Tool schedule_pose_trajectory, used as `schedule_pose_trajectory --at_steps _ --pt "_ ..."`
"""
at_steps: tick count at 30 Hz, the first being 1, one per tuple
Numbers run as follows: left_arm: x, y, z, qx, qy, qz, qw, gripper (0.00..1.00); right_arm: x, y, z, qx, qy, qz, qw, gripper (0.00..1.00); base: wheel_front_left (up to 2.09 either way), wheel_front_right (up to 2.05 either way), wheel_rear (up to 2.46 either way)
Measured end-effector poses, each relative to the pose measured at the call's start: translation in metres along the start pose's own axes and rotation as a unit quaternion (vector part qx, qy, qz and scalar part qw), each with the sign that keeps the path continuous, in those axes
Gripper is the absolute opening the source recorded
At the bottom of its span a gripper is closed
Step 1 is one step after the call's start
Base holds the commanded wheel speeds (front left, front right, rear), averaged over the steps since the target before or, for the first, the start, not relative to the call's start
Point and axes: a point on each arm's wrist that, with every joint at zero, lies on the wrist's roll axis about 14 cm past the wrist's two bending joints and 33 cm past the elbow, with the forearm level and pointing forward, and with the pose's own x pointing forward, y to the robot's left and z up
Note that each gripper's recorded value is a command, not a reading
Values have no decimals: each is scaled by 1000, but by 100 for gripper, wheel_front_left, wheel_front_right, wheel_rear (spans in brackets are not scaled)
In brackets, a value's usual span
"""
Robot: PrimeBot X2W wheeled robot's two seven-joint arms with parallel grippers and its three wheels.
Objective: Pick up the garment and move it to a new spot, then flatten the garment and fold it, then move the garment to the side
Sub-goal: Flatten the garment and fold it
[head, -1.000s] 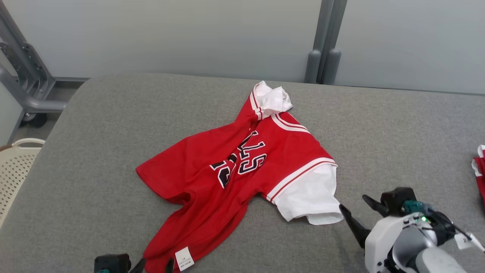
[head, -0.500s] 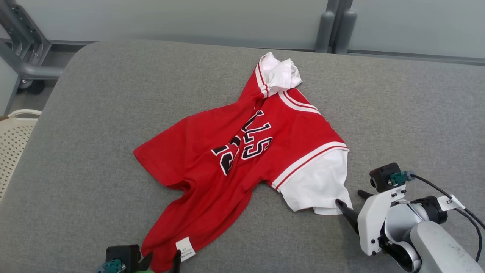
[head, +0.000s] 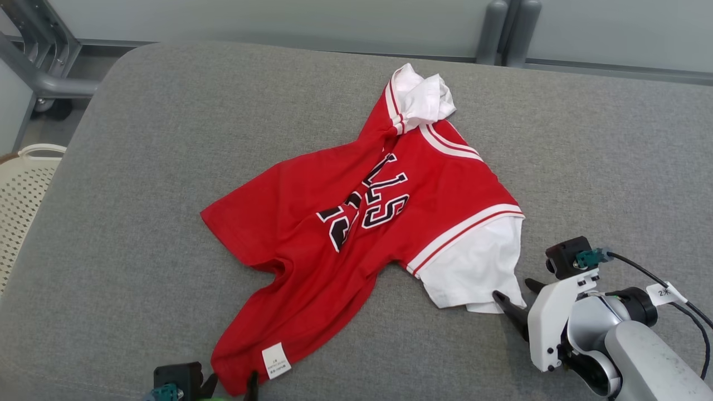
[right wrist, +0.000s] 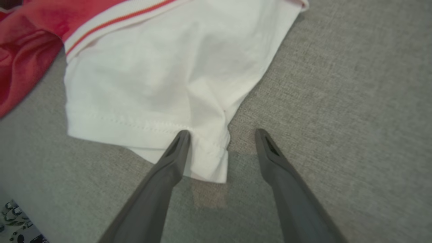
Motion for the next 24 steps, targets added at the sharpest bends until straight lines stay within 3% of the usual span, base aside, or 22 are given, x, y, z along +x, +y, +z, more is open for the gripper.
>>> schedule_pose_trajectory --at_steps 16,18,20,21,24 --pt "11 8 -12 -5 -3 18 1000 100 -8 1 -7 7 -6 -2 1000 100 0 0 0" --pt "14 8 -8 -5 -10 18 1000 91 -9 1 -9 9 -5 -3 1000 100 0 0 0" --pt "16 6 -4 -5 -18 17 1000 59 -9 1 -9 9 -6 -3 1000 100 0 0 0" --pt "16 6 -3 -5 -20 17 1000 50 -10 1 -10 10 -6 -4 1000 100 0 0 0" --pt "18 7 -4 -4 -20 18 1000 42 -10 1 -12 12 -5 -4 1000 100 0 0 0"
